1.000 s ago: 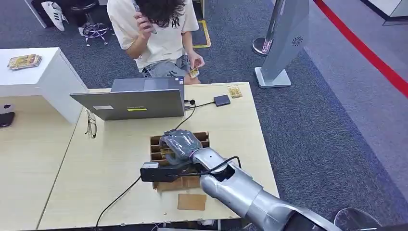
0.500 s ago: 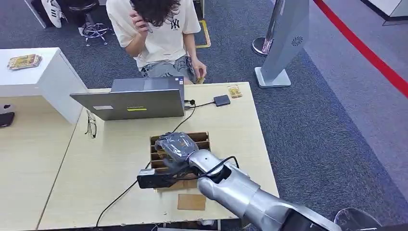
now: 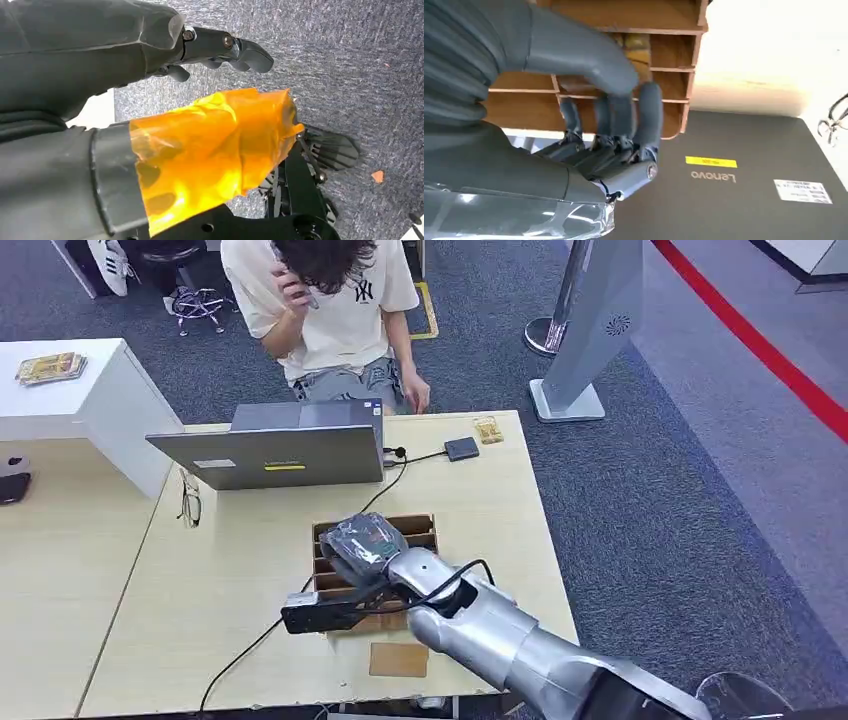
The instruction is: Pass the card to the sensor for recognition and then transmit it.
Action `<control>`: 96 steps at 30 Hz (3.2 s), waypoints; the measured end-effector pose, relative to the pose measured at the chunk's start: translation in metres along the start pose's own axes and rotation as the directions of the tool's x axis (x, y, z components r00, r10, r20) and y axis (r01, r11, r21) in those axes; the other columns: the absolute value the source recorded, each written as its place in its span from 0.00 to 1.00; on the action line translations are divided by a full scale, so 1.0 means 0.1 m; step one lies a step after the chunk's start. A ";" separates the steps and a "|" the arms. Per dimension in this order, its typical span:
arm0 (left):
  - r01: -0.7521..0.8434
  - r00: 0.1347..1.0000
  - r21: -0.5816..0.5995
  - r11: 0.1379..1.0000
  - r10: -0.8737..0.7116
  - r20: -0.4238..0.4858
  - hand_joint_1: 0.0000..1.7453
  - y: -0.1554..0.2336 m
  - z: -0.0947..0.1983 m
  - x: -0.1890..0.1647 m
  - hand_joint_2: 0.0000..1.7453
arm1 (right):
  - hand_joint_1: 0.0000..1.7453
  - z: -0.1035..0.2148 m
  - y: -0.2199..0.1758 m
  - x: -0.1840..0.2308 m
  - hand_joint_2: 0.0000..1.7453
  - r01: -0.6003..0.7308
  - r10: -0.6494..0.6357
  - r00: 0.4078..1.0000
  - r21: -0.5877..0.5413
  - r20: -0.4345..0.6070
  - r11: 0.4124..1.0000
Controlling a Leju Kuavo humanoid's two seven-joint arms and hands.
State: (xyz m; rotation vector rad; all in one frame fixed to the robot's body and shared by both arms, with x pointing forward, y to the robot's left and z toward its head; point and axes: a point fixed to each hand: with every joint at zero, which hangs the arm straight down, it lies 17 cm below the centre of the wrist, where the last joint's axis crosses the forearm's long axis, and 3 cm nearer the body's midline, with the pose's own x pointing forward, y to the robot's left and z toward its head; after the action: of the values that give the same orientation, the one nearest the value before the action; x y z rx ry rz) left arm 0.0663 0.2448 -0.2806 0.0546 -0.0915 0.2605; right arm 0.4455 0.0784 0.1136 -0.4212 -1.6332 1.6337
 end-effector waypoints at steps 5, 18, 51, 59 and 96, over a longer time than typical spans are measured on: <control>-0.002 1.000 0.000 1.000 0.002 0.000 0.00 0.00 0.00 0.00 0.00 | 0.97 0.00 0.00 0.00 1.00 -0.003 0.003 1.000 0.005 0.001 1.000; -0.005 1.000 0.001 1.000 0.005 0.000 0.00 0.00 0.00 0.00 0.00 | 0.94 0.00 0.03 -0.01 1.00 0.019 -0.019 1.000 0.017 -0.002 1.000; -0.020 1.000 -0.006 1.000 0.020 -0.006 0.00 -0.04 0.01 -0.02 0.00 | 0.65 0.00 -0.70 -0.24 1.00 0.148 -0.158 0.986 -0.164 -0.046 0.975; -0.020 1.000 -0.007 1.000 0.020 -0.006 0.00 -0.04 0.01 -0.02 0.00 | 0.55 0.02 -0.41 -0.17 1.00 0.110 -0.113 0.993 -0.076 -0.035 0.991; -0.048 0.999 -0.008 0.999 0.048 -0.007 0.00 -0.05 0.01 -0.02 0.00 | 0.40 0.04 -0.41 -0.32 1.00 0.076 -0.080 0.995 -0.069 -0.060 0.995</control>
State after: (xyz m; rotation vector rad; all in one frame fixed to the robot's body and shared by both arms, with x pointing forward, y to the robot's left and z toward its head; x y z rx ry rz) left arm 0.0652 0.2398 -0.2804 0.0436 -0.0875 0.3078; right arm 0.4751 0.0474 0.1440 -0.4327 -1.6409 1.4974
